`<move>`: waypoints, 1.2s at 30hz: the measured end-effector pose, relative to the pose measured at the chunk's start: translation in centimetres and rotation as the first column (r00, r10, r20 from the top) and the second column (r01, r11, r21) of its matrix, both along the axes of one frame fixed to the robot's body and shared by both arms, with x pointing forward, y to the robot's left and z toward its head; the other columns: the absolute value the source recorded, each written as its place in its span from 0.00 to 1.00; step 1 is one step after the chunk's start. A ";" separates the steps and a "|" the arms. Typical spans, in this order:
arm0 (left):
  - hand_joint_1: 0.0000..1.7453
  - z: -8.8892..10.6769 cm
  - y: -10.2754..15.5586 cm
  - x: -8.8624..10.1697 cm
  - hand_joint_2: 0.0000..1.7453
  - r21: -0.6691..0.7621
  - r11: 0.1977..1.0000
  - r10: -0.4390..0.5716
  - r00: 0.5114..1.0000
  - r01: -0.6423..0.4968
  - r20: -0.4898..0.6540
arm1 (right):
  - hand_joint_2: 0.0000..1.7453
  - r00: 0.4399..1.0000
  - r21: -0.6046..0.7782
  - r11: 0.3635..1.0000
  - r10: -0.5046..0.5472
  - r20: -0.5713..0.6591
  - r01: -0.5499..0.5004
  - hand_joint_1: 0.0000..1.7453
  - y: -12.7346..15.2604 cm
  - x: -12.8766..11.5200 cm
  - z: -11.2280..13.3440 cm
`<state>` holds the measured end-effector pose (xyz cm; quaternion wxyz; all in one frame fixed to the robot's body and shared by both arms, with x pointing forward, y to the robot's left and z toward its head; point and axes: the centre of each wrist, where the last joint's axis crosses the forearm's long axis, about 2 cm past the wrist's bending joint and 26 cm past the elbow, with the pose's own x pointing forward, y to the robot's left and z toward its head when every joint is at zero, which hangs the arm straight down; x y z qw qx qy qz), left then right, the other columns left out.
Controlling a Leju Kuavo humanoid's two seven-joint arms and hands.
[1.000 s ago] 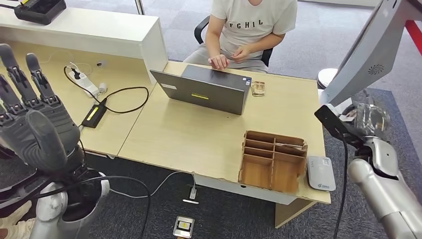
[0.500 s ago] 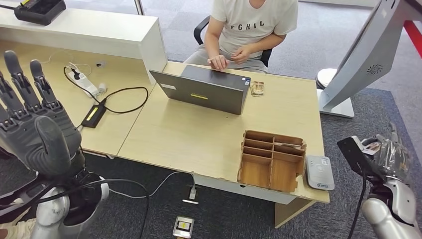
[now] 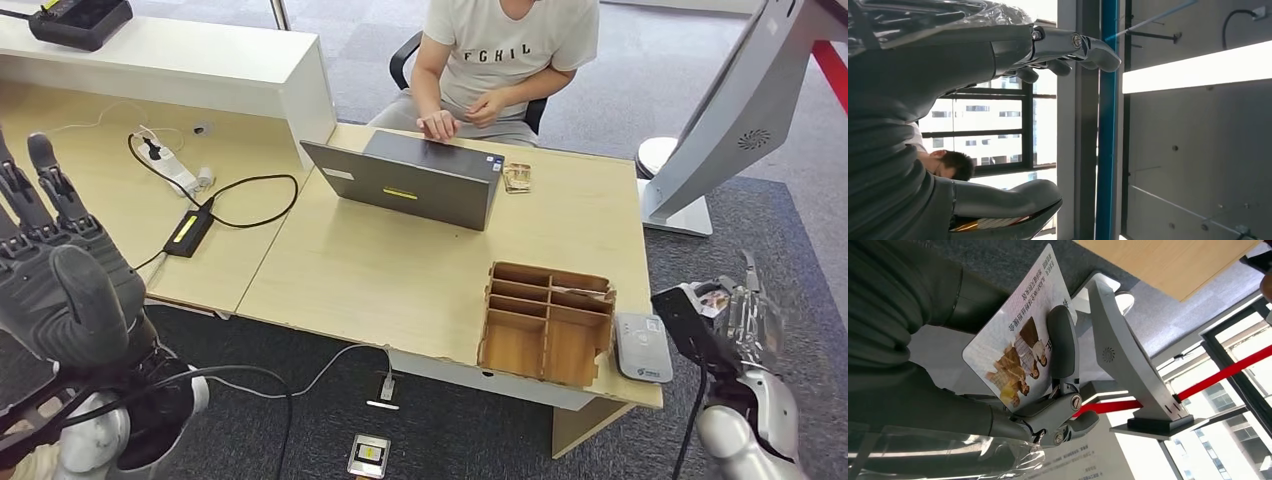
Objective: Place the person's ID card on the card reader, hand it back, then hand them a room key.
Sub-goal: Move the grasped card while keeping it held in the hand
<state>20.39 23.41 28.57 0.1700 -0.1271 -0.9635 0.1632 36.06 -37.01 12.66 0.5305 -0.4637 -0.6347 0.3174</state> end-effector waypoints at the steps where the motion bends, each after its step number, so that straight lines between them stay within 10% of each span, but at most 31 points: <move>1: 0.00 0.0 0.1 -0.1 1.00 0.001 1.000 0.006 1.000 -0.006 0.001 | 1.00 1.000 0.012 1.000 0.005 -0.004 -0.005 1.00 0.2 0.0 -0.2; 36: 0.00 0.2 0.1 -0.4 1.00 0.026 0.994 -0.109 0.994 0.108 0.030 | 1.00 0.952 0.092 0.982 -0.137 -0.274 0.168 1.00 -0.8 -5.2 -9.2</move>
